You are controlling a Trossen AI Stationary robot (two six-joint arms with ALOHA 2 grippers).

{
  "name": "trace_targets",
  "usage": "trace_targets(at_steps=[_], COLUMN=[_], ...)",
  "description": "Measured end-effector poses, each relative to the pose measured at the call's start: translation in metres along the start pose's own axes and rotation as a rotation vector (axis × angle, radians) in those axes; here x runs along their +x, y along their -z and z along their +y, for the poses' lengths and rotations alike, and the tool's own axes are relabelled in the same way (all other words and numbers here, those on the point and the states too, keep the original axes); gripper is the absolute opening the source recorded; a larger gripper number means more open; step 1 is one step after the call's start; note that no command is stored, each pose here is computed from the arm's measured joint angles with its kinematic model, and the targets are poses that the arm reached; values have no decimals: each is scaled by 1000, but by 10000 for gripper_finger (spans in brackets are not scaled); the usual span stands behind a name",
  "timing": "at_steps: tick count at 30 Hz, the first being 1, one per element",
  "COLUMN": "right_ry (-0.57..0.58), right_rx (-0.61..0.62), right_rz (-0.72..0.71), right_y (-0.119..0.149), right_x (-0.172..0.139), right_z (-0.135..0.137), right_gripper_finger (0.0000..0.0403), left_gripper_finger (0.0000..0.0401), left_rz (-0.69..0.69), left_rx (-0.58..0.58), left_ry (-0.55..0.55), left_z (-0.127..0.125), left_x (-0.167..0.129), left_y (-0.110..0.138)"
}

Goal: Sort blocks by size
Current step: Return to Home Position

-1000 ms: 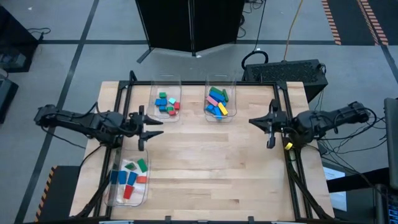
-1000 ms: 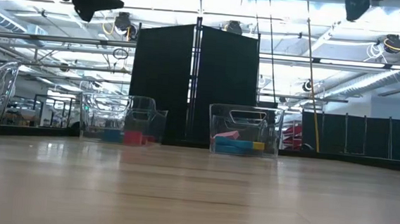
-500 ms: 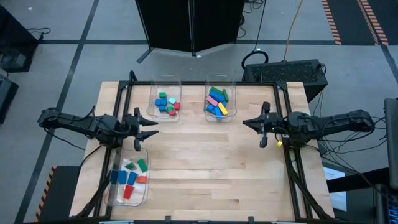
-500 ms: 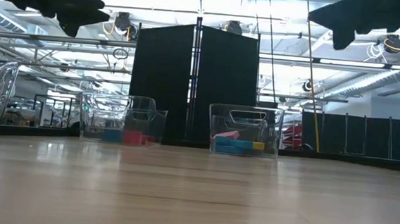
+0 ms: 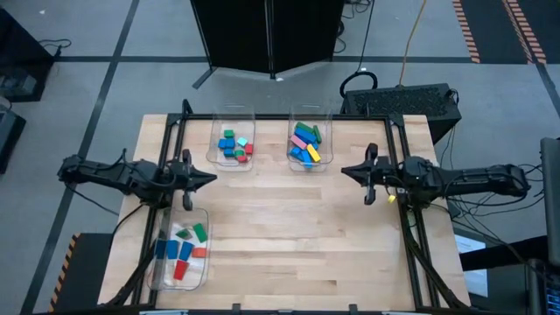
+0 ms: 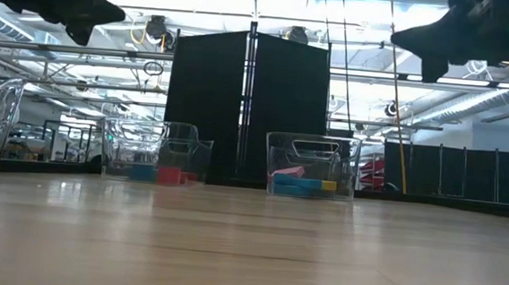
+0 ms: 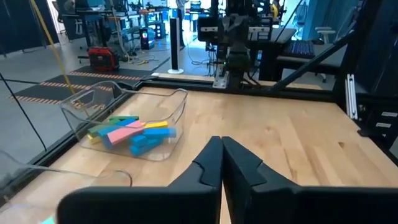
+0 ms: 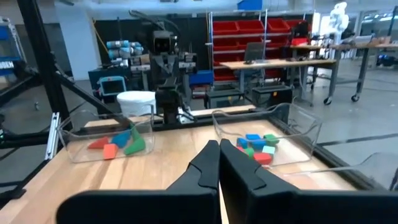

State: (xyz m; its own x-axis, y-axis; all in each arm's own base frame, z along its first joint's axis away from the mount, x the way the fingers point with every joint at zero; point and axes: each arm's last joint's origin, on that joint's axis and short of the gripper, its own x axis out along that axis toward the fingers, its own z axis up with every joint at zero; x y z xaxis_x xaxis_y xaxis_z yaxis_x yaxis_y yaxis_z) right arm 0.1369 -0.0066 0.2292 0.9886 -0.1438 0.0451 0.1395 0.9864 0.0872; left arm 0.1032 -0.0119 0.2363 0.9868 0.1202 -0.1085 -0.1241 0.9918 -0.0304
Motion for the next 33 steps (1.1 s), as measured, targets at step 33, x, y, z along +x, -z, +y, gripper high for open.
trace_targets(at_steps=[33], right_ry=[-46], right_rx=[49], right_rz=[5], right_y=[44], right_x=[-36], right_z=[-7], right_gripper_finger=[0], left_gripper_finger=[2], left_rz=[-38], left_rx=[-10], left_ry=[15], left_z=[6], left_x=[-5], left_y=[63])
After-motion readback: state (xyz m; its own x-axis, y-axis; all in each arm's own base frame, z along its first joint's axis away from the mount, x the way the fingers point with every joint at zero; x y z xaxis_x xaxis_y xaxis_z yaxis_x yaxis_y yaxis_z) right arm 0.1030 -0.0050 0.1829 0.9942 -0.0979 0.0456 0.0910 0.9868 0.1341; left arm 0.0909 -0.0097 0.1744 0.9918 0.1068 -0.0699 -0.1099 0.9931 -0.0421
